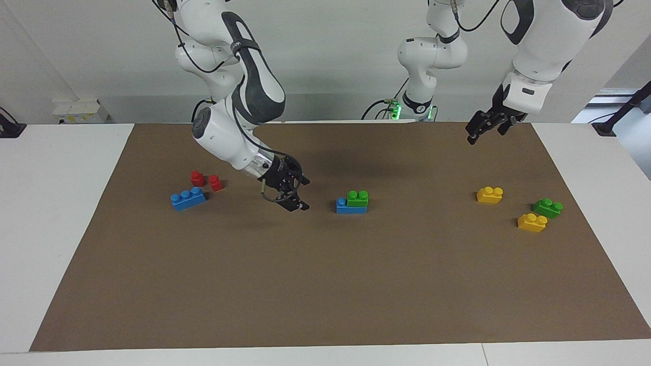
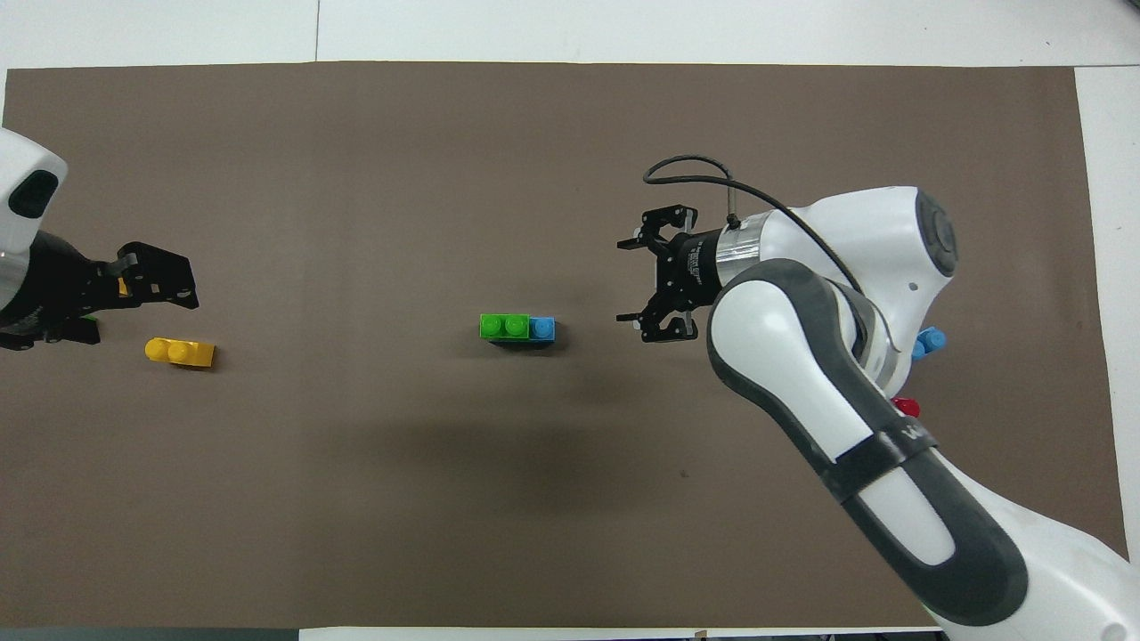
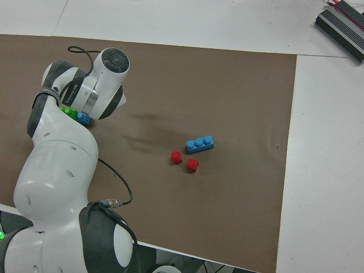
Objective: Remove green block with left arm and hold with right
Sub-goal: 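Move the right gripper to the blue end of the joined block, then grasp the green end with the left gripper while the right gripper holds blue, then pull the green brick away from the blue brick held by the right gripper, then lower green brick with the left gripper while the right gripper lowers blue brick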
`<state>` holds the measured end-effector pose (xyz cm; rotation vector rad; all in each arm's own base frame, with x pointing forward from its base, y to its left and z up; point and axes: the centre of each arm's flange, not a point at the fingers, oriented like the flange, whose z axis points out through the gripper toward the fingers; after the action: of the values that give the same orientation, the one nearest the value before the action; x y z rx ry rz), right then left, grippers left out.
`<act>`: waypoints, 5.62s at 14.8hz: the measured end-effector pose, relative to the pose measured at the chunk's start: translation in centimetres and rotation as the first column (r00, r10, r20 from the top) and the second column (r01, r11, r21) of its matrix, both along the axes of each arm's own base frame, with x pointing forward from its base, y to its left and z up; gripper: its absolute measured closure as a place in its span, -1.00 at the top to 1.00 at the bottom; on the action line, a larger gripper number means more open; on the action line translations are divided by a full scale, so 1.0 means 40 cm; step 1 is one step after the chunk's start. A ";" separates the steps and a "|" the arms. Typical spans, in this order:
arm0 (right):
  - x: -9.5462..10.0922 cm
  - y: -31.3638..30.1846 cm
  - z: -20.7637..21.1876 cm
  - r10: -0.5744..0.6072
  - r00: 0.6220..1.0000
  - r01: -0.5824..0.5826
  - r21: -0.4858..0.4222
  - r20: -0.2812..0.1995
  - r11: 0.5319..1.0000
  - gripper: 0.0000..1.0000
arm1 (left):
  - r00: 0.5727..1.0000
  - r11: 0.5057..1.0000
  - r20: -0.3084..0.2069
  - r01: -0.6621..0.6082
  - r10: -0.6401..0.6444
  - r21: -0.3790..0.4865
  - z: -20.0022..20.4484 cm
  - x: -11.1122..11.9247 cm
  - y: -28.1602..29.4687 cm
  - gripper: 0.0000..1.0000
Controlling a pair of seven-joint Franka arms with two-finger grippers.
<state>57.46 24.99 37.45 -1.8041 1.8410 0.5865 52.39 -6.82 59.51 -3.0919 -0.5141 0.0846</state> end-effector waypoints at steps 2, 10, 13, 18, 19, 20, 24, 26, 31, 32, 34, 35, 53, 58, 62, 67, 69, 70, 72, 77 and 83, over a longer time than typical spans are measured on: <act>-0.015 0.062 -0.058 0.002 1.000 -0.002 -0.010 -0.003 1.000 0.80 | 0.988 0.988 0.001 -0.154 0.154 0.004 -0.015 -0.016 -0.040 1.00; -0.059 0.177 -0.165 -0.002 1.000 0.002 -0.031 0.001 1.000 0.87 | 0.749 0.750 0.039 -0.661 0.662 -0.024 -0.098 -0.095 -0.279 1.00; -0.067 0.198 -0.192 -0.003 1.000 0.004 -0.046 0.011 0.999 0.80 | 0.615 0.617 0.044 -0.785 0.787 -0.064 -0.135 -0.116 -0.359 1.00; -0.080 0.221 -0.211 0.005 1.000 -0.004 -0.057 0.016 0.998 0.81 | 0.481 0.482 0.028 -0.873 0.876 -0.072 -0.238 -0.161 -0.504 1.00; -0.082 0.222 -0.213 0.003 1.000 -0.002 -0.059 0.020 0.998 0.81 | 0.460 0.461 0.025 -0.884 0.888 -0.077 -0.265 -0.161 -0.535 1.00; -0.085 0.224 -0.216 0.004 1.000 -0.003 -0.061 0.020 0.998 0.81 | 0.438 0.438 0.022 -0.895 0.899 -0.082 -0.295 -0.157 -0.562 1.00; -0.093 0.227 -0.225 -0.006 0.999 0.008 -0.071 0.033 0.997 0.39 | 0.385 0.385 0.015 -0.918 0.923 -0.093 -0.392 -0.136 -0.626 1.00; -0.093 0.223 -0.229 -0.029 0.999 0.030 -0.059 0.025 0.998 0.24 | 0.376 0.376 0.016 -0.923 0.927 -0.086 -0.422 -0.129 -0.634 1.00; -0.089 0.217 -0.228 -0.052 0.998 0.054 -0.052 0.030 0.997 -0.31 | 0.340 0.340 0.012 -0.936 0.940 -0.091 -0.472 -0.117 -0.655 1.00; -0.089 0.217 -0.228 -0.052 0.998 0.054 -0.052 0.030 0.997 -0.31 | 0.336 0.335 0.010 -0.937 0.942 -0.098 -0.473 -0.113 -0.655 1.00; -0.089 0.217 -0.228 -0.052 0.998 0.054 -0.052 0.030 0.997 -0.31 | 0.327 0.326 0.008 -0.939 0.945 -0.109 -0.476 -0.104 -0.651 1.00; -0.089 0.217 -0.228 -0.052 0.998 0.054 -0.052 0.030 0.997 -0.31 | 0.324 0.323 0.007 -0.939 0.946 -0.115 -0.477 -0.100 -0.650 1.00; -0.085 0.212 -0.227 -0.070 0.996 0.073 -0.059 0.055 0.996 -0.31 | 0.320 0.320 0.022 -0.941 0.947 -0.108 -0.628 -0.061 -0.717 0.37; -0.089 0.217 -0.226 -0.064 0.996 0.068 -0.059 0.055 0.996 -0.31 | 0.332 0.334 0.038 -0.934 0.943 -0.129 -0.610 -0.047 -0.717 -0.30; -0.089 0.217 -0.226 -0.065 0.996 0.068 -0.059 0.055 0.996 -0.31 | 0.331 0.333 0.038 -0.934 0.943 -0.128 -0.589 -0.048 -0.716 -0.30; -0.082 0.209 -0.223 -0.072 0.996 0.076 -0.059 0.060 0.995 -0.31 | 0.327 0.330 0.044 -0.937 0.944 -0.114 -0.478 -0.045 -0.656 -0.30; -0.057 0.185 -0.204 -0.094 0.993 0.097 -0.051 0.074 0.994 -0.31 | 0.340 0.343 0.050 -0.932 0.939 -0.113 -0.425 -0.025 -0.590 -0.30; -0.038 0.163 -0.183 -0.107 0.991 0.111 -0.041 0.079 0.993 -0.31 | 0.355 0.359 0.055 -0.927 0.933 -0.109 -0.404 -0.008 -0.541 -0.30; 0.005 0.087 -0.113 -0.104 0.992 0.104 0.000 0.066 0.995 -0.31 | 0.404 0.409 0.064 -0.908 0.912 -0.091 -0.388 0.035 -0.426 -0.30; 0.064 -0.327 0.089 0.058 0.997 -0.059 0.027 0.047 0.998 -0.31 | 0.549 0.554 0.085 -0.830 0.832 -0.067 -0.398 0.122 -0.143 -0.30; 0.033 -0.718 0.032 0.145 0.988 -0.145 -0.015 0.059 0.989 -0.31 | 0.643 0.649 0.090 -0.757 0.760 -0.071 -0.450 0.176 0.133 -0.30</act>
<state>58.76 -3.72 38.72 -1.9532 1.6864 0.5693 59.44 -1.50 41.53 -2.6492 -1.7985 -0.0868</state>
